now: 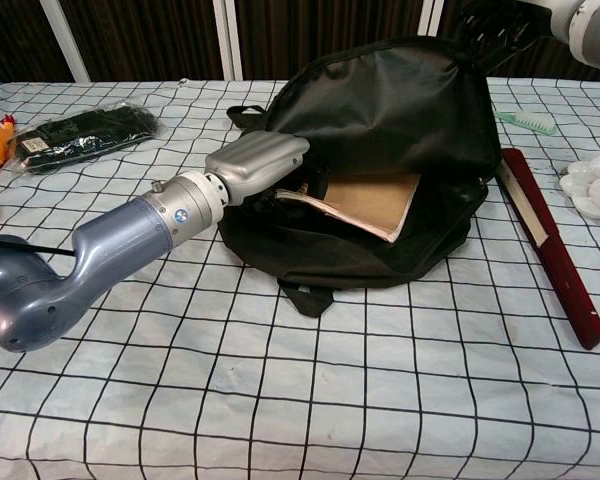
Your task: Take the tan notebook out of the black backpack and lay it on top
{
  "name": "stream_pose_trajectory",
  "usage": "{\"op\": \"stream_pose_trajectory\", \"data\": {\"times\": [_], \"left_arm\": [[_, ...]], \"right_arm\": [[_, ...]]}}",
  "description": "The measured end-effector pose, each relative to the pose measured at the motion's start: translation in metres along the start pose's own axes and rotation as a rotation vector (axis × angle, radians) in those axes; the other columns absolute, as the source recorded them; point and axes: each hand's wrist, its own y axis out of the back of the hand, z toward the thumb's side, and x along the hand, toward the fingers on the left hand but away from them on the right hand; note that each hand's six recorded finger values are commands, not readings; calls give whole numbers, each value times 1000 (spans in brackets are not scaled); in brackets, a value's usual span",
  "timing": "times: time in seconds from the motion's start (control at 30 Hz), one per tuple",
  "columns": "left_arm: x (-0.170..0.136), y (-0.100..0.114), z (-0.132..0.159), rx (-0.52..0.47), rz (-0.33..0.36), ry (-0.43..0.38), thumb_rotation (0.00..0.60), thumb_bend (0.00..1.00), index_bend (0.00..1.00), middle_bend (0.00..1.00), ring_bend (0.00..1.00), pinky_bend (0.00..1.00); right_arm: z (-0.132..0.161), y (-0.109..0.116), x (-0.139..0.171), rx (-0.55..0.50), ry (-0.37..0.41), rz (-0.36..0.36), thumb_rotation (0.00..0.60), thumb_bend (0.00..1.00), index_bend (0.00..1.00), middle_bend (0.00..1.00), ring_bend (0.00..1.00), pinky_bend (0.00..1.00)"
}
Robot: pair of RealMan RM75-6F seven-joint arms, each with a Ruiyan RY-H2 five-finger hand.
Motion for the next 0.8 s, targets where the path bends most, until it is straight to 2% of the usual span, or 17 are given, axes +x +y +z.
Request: {"op": "stream_pose_trajectory", "data": {"times": [0.8], "left_arm": [[-4, 0, -9, -15, -8, 10, 600, 459, 551, 523, 309, 314]], "right_arm": [[4, -10, -4, -3, -4, 11, 600, 534, 697, 593, 504, 280]]}}
